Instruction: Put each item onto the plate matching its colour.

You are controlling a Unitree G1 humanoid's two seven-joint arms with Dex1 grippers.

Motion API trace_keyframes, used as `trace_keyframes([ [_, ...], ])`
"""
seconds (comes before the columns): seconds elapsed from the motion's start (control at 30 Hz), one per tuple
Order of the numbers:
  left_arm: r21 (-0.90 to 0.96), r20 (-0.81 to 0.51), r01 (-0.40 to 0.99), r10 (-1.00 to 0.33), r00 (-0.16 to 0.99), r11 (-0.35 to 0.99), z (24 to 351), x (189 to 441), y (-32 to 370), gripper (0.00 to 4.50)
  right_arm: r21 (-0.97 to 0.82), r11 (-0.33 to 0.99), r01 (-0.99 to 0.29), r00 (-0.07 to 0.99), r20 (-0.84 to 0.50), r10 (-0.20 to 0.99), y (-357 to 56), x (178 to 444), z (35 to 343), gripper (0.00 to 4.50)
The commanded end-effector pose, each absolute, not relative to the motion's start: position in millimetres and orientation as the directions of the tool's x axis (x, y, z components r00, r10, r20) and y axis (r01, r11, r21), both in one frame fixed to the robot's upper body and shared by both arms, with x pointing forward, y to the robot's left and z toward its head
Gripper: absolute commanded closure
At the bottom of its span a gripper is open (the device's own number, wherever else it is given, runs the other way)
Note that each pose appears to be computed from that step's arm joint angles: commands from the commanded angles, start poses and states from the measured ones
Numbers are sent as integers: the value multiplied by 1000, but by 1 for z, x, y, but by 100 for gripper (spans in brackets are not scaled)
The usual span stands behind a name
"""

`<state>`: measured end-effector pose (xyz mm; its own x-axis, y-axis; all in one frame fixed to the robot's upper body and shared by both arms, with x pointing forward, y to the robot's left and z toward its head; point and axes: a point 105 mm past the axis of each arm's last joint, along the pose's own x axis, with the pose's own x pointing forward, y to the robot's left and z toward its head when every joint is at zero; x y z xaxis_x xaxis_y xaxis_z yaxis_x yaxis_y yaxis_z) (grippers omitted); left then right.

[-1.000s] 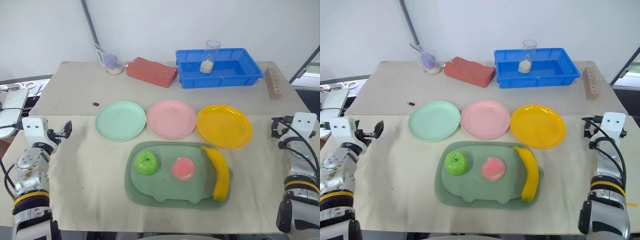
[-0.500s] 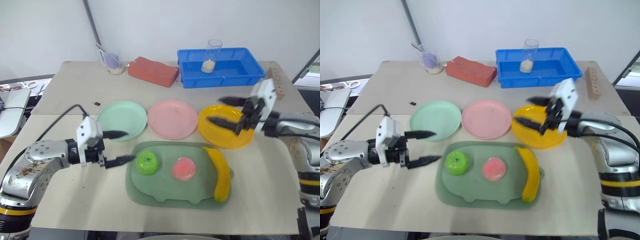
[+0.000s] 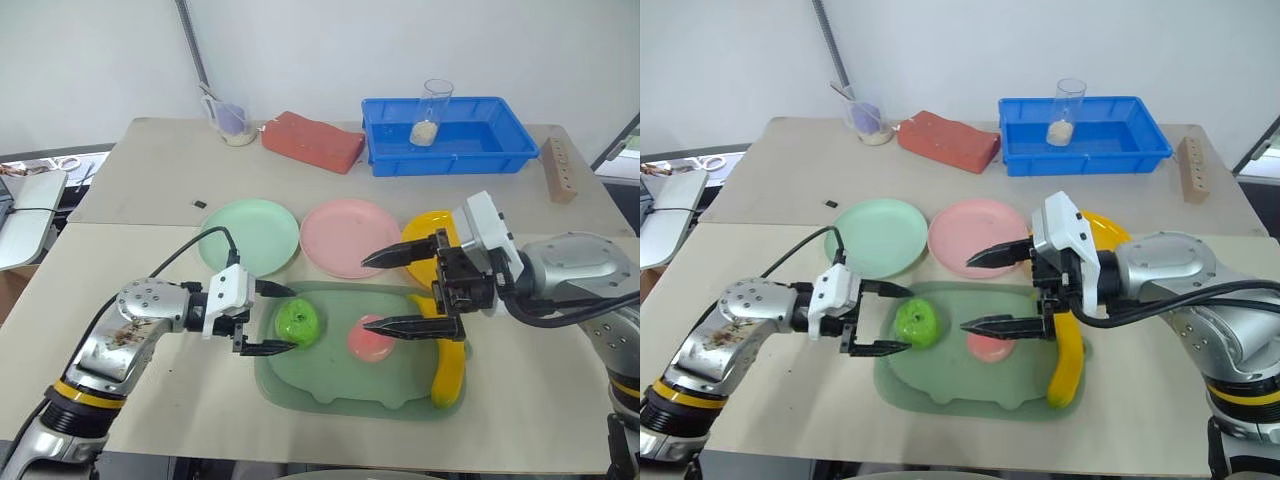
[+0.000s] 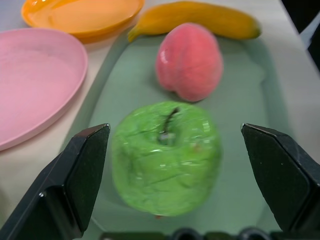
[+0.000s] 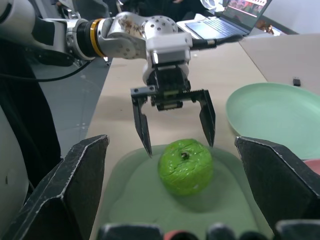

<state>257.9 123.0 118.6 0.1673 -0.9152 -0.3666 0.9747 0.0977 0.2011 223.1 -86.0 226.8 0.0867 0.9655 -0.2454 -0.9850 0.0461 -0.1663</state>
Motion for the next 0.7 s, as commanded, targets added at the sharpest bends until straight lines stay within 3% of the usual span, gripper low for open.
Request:
trace_keyframes([
  [0.03, 223, -383, 969, -905, 184, 103, 115, 263, 126, 0, -210, 42, -977, 92, -231, 969, -85, 218, 237, 3],
  [0.23, 199, -367, 975, -915, 168, 99, 102, 264, 120, 0, -204, 44, -978, 93, -237, 967, -85, 219, 234, 3],
  [0.4, 207, -331, 973, -928, 171, 106, 105, 266, 114, 159, -205, 41, -978, 89, -232, 969, -83, 221, 235, 0],
  [0.47, 207, -328, 972, -928, 175, 110, 107, 265, 115, 192, -205, 41, -978, 89, -230, 969, -83, 222, 235, 0],
  [0.6, 219, -309, 963, -924, 223, 159, 119, 271, 121, 197, -209, 53, -977, 99, -220, 971, -82, 227, 236, 0],
  [0.7, 215, -255, 939, -913, 320, 269, 142, 288, 134, 197, -209, 101, -973, 142, -192, 971, -80, 237, 241, 0],
])
